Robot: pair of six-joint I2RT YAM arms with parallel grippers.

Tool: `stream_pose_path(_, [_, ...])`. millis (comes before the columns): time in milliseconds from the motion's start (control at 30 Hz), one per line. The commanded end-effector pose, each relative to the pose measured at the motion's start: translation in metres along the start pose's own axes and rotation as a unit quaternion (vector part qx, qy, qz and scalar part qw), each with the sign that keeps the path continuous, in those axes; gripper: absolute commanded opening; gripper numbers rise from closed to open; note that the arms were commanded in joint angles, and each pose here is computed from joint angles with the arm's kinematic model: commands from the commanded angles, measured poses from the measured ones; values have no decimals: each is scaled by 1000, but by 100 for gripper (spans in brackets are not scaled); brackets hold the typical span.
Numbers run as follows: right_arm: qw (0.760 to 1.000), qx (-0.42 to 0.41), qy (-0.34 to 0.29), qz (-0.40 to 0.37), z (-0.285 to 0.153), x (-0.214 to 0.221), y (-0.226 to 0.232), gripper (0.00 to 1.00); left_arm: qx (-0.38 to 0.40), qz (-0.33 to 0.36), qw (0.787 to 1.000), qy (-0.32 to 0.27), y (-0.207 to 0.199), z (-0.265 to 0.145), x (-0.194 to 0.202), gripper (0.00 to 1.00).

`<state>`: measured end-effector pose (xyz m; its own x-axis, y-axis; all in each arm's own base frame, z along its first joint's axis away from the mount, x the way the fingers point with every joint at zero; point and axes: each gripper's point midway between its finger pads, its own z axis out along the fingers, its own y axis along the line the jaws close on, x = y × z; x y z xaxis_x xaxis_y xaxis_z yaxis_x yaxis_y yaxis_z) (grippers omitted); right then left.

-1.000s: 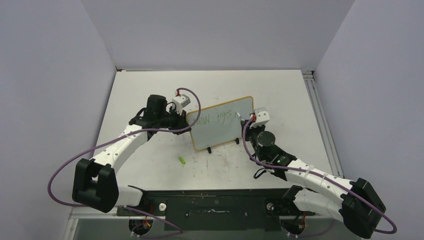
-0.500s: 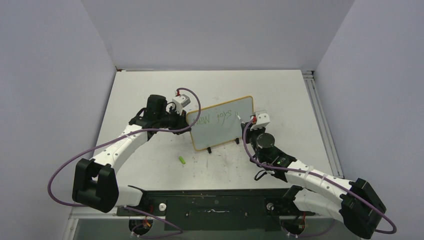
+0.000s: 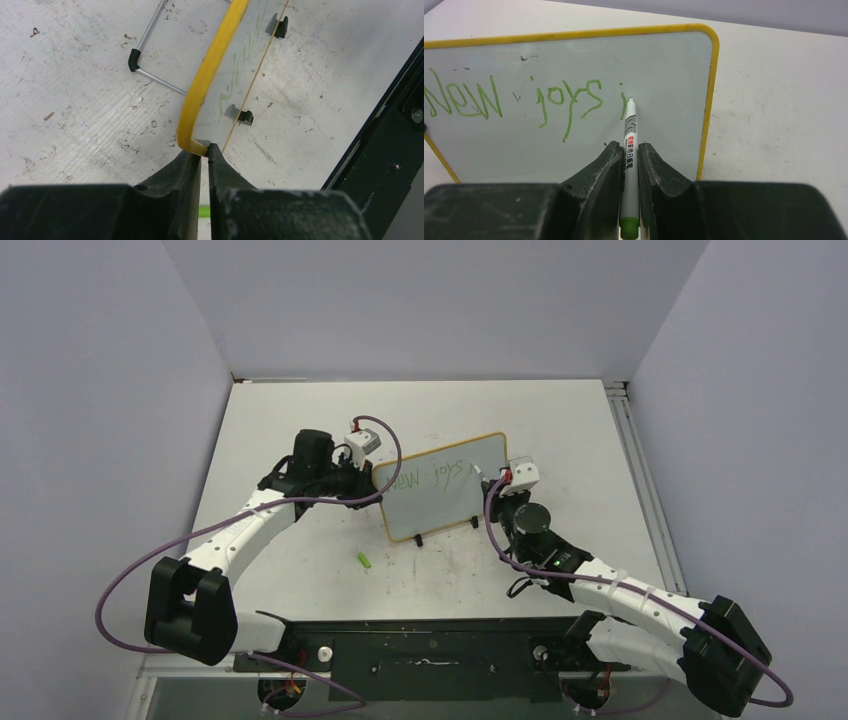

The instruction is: Write a sentence on the whiteboard

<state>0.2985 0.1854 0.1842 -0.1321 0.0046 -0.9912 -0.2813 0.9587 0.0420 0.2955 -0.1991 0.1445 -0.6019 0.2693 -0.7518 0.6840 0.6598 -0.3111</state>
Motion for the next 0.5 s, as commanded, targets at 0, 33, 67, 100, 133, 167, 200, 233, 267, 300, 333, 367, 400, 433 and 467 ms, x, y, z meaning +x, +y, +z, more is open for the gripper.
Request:
stream_pose_path(0, [999,7,-51,15,9,-39,2,5,0,13,1000,11,-1,3,0,0])
stream_pose_path(33, [998,7,-53,15,9,-39,2,5,1,13,1000,11,-1,3,0,0])
stream_pose_path(67, [998,9,-53,16,9,-40,1,5,0,13,1000,11,-1,3,0,0])
stream_pose_path(100, [998,10,-54,16,9,-40,1,5,0,13,1000,11,-1,3,0,0])
stream_pose_path(133, [998,12,-53,15,9,-40,0,5,0,13,1000,11,-1,3,0,0])
stream_pose_path(167, [998,14,-53,15,9,-40,-1,5,0,13,1000,11,0,3,0,0])
stream_pose_path(200, [998,17,-52,15,10,-40,-2,5,0,13,1000,11,-1,3,0,0])
stream_pose_path(233, [998,19,-51,14,10,-38,-3,5,1,13,1000,11,-1,3,0,0])
stream_pose_path(267, [998,21,-50,15,10,-38,-4,5,0,13,1000,11,-1,3,0,0])
stream_pose_path(300, [998,24,-48,14,10,-36,-5,5,0,13,1000,11,-1,3,0,0])
stream_pose_path(333, [999,26,-46,14,10,-34,-6,5,0,13,1000,11,-1,3,0,0])
stream_pose_path(367, [999,28,-44,14,10,-33,-8,5,0,13,1000,11,-1,3,0,0])
stream_pose_path(400, [999,30,-43,14,10,-32,-9,5,0,13,1000,11,-1,3,0,0])
stream_pose_path(433, [999,30,-42,14,10,-31,-9,5,1,13,1000,11,-1,3,0,0])
stream_pose_path(467, [999,32,-41,14,10,-30,-10,5,1,14,1000,10,-1,3,0,0])
